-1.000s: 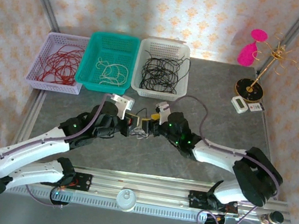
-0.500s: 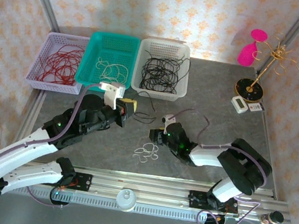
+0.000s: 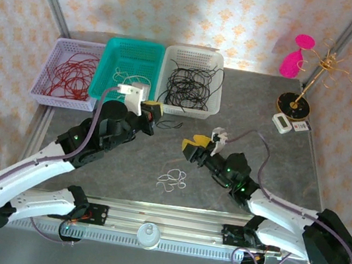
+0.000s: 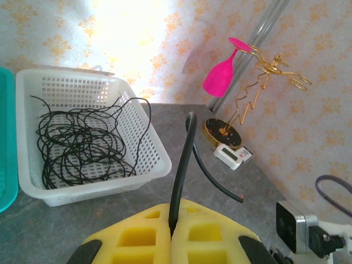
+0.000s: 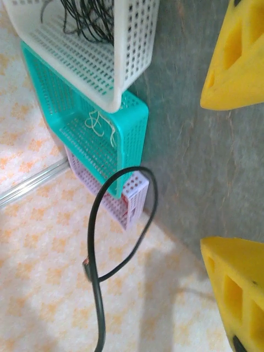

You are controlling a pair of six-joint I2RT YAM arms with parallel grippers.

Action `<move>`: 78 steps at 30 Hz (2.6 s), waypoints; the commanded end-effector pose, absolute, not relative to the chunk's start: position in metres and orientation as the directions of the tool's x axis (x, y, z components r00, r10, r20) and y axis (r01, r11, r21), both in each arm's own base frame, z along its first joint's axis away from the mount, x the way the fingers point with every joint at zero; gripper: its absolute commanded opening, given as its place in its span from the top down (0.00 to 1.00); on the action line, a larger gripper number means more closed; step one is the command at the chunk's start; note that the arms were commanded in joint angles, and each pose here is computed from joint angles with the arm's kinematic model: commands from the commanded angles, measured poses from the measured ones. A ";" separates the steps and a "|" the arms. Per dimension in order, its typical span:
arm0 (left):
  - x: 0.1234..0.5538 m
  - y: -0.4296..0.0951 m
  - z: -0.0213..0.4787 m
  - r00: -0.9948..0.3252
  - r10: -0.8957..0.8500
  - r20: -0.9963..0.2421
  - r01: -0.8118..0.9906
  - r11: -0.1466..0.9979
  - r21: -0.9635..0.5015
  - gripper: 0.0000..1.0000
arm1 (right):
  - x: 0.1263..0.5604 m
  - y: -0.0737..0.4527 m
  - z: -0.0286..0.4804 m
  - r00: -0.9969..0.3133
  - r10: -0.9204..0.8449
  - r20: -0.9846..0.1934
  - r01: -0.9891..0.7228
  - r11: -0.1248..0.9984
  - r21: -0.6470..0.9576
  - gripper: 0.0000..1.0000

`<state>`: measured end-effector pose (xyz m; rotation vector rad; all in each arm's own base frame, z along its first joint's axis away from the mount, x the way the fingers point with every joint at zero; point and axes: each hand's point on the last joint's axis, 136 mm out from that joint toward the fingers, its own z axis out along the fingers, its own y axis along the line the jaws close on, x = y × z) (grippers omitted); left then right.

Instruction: Untangle the cables

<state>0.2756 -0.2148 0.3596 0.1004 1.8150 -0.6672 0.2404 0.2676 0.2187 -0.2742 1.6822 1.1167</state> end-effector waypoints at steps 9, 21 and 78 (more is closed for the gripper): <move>0.325 -0.222 0.415 -0.246 -0.329 -0.912 0.355 0.845 -0.401 1.00 | 0.265 0.263 0.246 -0.410 0.501 -0.762 -0.522 0.556 0.647 0.37; 0.483 -0.218 0.382 -0.229 -0.344 -0.911 0.224 0.892 -0.393 1.00 | 0.239 0.212 0.185 -0.527 0.427 -0.735 -0.325 0.698 0.638 0.43; 0.269 -0.166 0.152 -0.654 -0.231 -0.720 0.171 0.882 -0.438 0.43 | 0.167 0.271 0.045 -0.843 -0.148 -0.517 -0.428 0.766 0.479 0.88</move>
